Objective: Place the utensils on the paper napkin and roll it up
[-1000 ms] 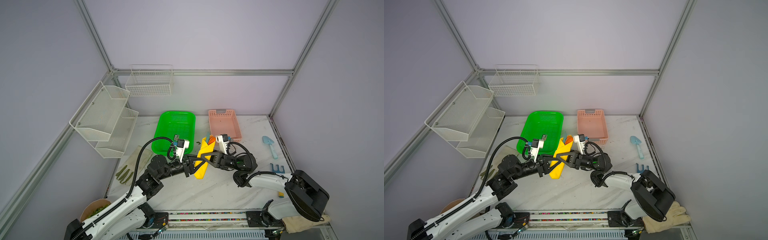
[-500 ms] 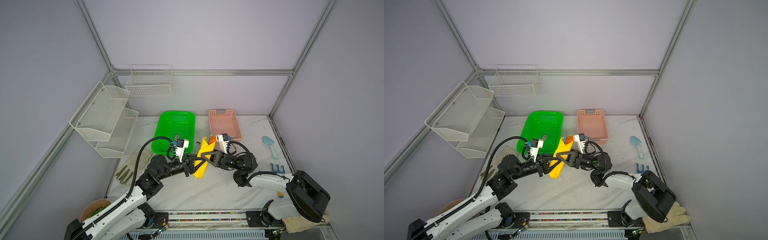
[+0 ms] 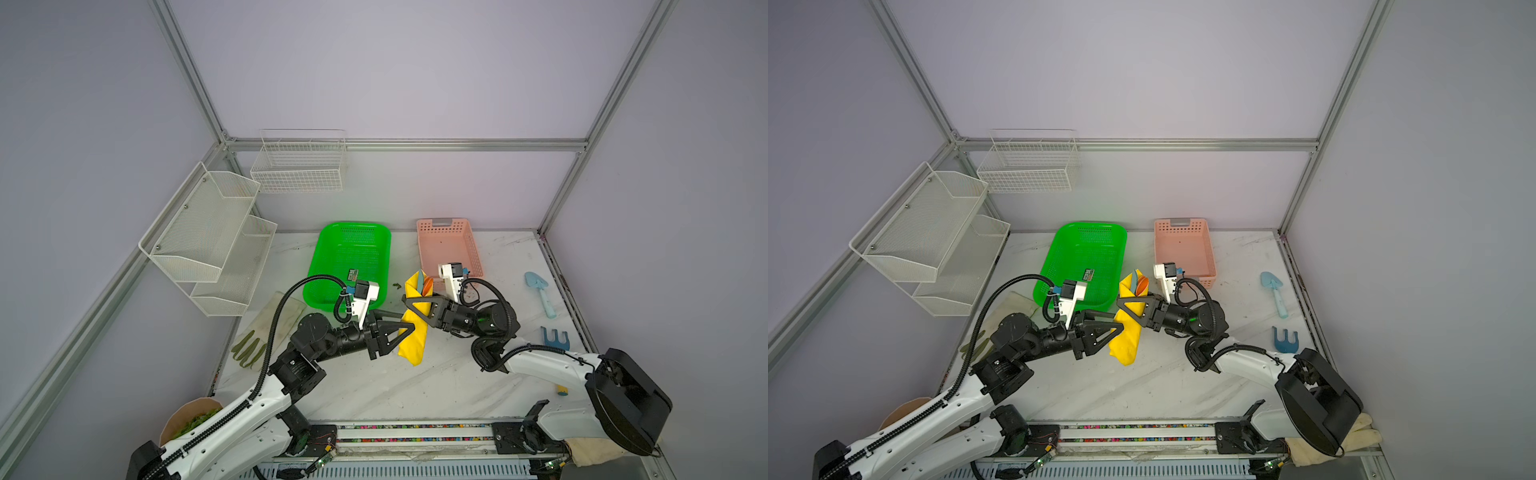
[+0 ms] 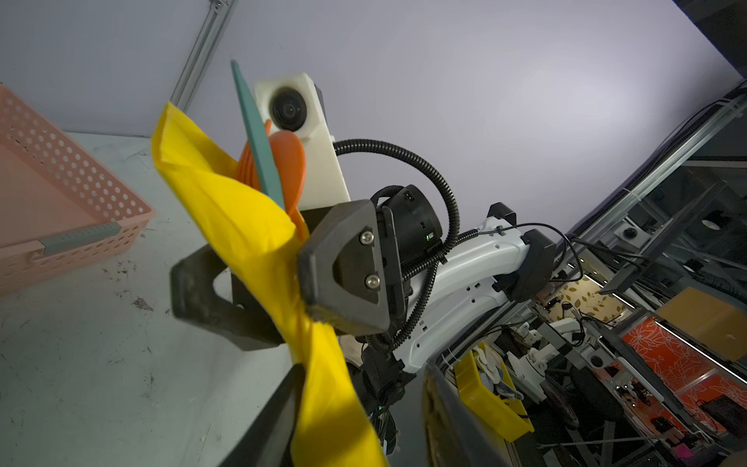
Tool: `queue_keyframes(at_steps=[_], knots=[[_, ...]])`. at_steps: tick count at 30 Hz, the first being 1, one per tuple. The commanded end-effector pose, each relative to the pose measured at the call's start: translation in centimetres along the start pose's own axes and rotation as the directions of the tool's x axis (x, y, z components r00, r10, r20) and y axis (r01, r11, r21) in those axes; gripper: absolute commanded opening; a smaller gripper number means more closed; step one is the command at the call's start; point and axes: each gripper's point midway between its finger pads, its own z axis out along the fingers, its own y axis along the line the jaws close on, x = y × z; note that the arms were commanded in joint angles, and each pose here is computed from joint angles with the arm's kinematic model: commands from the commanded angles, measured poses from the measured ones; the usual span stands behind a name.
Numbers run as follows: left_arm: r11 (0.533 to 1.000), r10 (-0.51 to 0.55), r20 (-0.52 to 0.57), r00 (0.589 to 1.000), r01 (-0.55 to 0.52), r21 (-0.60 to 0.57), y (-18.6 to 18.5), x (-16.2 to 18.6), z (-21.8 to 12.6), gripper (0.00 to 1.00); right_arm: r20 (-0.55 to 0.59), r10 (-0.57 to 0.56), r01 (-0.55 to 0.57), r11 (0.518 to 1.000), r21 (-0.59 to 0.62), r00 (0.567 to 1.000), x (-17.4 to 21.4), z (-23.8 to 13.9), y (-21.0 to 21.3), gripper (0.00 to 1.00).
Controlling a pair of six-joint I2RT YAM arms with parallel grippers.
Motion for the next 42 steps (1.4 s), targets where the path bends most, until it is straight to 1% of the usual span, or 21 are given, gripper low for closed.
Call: queue_keyframes(at_steps=[1, 10, 13, 15, 16, 17, 19, 20, 22, 25, 29, 32, 36, 42], knots=[[1.0, -0.023, -0.028, 0.999, 0.022, -0.009, 1.0, 1.4, -0.1, 0.0, 0.038, -0.058, 0.06, 0.997, -0.044, 0.998, -1.4, 0.4, 1.9, 0.0], [0.999, -0.024, -0.015, 1.0, 0.024, -0.026, 1.2, 1.3, -0.2, 0.0, 0.054, -0.066, 0.068, 0.996, -0.049, 0.996, -1.7, 0.2, 2.4, 0.0], [0.998, -0.017, -0.01, 1.0, 0.016, -0.058, 1.7, 1.2, -0.4, 0.0, 0.056, -0.069, 0.072, 0.996, -0.054, 0.996, -1.8, 0.1, 2.7, 0.0], [0.995, -0.002, 0.008, 1.0, 0.003, -0.104, 2.1, 0.7, -1.0, 0.0, 0.057, -0.068, 0.071, 0.996, -0.052, 0.996, -1.7, 0.0, 2.7, 0.0], [0.991, 0.003, 0.028, 1.0, 0.001, -0.137, 2.3, 0.3, -1.4, 0.02, 0.059, -0.068, 0.071, 0.996, -0.052, 0.996, -1.7, 0.0, 2.8, 0.0], [0.985, 0.01, 0.045, 0.999, -0.002, -0.171, 2.6, -0.1, -1.9, 0.06, 0.061, -0.068, 0.071, 0.996, -0.049, 0.996, -1.7, -0.1, 2.7, 0.0], [0.976, 0.036, 0.091, 0.995, -0.015, -0.215, 2.6, -1.0, -3.1, 0.2, 0.066, -0.065, 0.068, 0.997, -0.043, 0.996, -1.7, -0.3, 2.6, 0.0], [0.975, 0.043, 0.104, 0.994, -0.019, -0.222, 2.4, -1.3, -3.4, 0.23, 0.067, -0.063, 0.065, 0.997, -0.04, 0.996, -1.6, -0.3, 2.5, 0.0], [0.978, 0.052, 0.113, 0.992, -0.027, -0.209, 1.7, -1.8, -3.7, 0.29, 0.072, -0.062, 0.064, 0.997, -0.03, 0.995, -1.7, -0.4, 2.3, 0.0], [0.982, 0.039, 0.091, 0.995, -0.022, -0.188, 1.2, -1.7, -3.4, 0.34, 0.081, -0.056, 0.057, 0.998, -0.008, 0.995, -1.8, -0.4, 1.7, 0.0], [0.989, 0.022, 0.083, 0.996, -0.01, -0.144, 0.7, -1.6, -3.0, 0.45, 0.105, -0.048, 0.045, 0.998, 0.036, 0.993, -2.2, -0.5, 0.8, 0.0], [0.991, 0.013, 0.066, 0.998, -0.004, -0.13, 0.9, -1.3, -2.5, 0.5, 0.113, -0.051, 0.043, 0.996, 0.072, 0.992, -2.4, -0.5, 0.3, 0.0], [0.998, 0.001, 0.035, 0.999, 0.002, -0.069, 0.3, -1.0, -1.5, 0.55, 0.123, -0.058, 0.044, 0.993, 0.112, 0.991, -2.6, -0.6, -0.3, 0.0], [0.998, -0.022, 0.029, 0.999, 0.024, -0.064, 1.0, -1.0, -0.5, 0.59, 0.128, -0.06, 0.044, 0.992, 0.121, 0.99, -2.8, -0.6, -0.3, 0.0]])
